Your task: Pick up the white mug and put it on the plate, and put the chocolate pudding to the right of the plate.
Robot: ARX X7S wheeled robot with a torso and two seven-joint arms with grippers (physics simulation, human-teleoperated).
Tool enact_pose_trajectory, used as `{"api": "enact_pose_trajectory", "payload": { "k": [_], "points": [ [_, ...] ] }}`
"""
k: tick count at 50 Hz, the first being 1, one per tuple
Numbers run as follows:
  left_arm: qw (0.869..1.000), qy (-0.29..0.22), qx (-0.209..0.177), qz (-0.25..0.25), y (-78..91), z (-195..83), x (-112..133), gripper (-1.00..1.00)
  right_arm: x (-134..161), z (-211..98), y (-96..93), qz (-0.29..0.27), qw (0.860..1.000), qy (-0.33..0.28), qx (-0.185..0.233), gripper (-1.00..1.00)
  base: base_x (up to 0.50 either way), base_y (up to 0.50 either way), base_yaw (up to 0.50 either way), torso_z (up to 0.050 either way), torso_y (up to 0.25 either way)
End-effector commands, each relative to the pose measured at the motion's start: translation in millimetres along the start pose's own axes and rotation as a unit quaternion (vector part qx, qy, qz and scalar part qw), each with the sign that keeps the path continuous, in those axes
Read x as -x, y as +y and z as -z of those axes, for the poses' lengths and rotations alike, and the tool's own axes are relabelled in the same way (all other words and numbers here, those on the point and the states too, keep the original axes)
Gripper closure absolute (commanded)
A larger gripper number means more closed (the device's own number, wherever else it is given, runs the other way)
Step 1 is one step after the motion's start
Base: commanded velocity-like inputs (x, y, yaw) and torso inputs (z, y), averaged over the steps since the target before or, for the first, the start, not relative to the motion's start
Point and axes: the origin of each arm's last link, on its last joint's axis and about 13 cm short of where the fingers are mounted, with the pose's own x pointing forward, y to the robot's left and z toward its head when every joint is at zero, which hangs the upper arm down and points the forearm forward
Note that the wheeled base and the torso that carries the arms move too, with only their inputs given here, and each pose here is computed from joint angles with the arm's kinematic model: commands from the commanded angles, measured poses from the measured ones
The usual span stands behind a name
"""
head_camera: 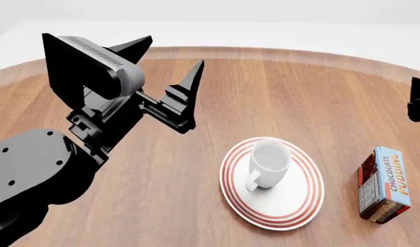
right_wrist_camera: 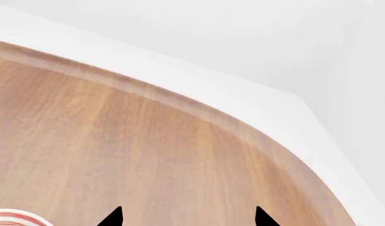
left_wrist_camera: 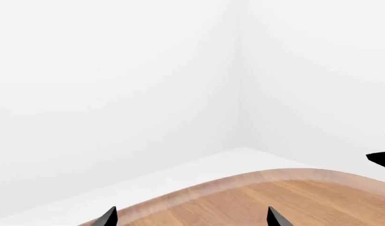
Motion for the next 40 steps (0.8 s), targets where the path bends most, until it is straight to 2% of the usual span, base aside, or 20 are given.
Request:
{"api": "enact_pose_trajectory", "payload": {
  "k": [1, 9, 15, 25, 37, 40],
  "points": [
    [1.0, -0.018, 0.001, 0.012, -2.1, -4, -3, -1.0, 36, -11, 12.2, -0.028, 0.993, -0.105, 0.037, -1.0, 0.0, 0.0, 0.0, 0.0, 0.0],
    [1.0, -0.017, 0.002, 0.005, -2.0, -2, 0, -1.0, 53, 0, 23.7, -0.038, 0.988, -0.147, 0.034, -1.0, 0.0, 0.0, 0.0, 0.0, 0.0],
    [0.999, -0.019, -0.025, -0.016, -2.8, -1, 3, -1.0, 59, 1, 33.1, -0.046, 0.983, -0.173, 0.033, -1.0, 0.0, 0.0, 0.0, 0.0, 0.0],
    [0.992, -0.048, -0.062, -0.101, 3.2, -11, 19, -1.0, 71, 1, 59.7, -0.082, 0.97, -0.228, 0.036, -1.0, 0.0, 0.0, 0.0, 0.0, 0.0],
    [0.987, -0.067, -0.078, -0.126, -0.8, -18, 31, -1.0, 84, 1, 76.9, -0.109, 0.957, -0.266, 0.045, -1.0, 0.0, 0.0, 0.0, 0.0, 0.0],
    [0.984, -0.068, -0.066, -0.149, 1.0, -18, 33, -1.0, 85, 3, 80.7, -0.116, 0.954, -0.274, 0.044, -1.0, 0.0, 0.0, 0.0, 0.0, 0.0]
  ]
}}
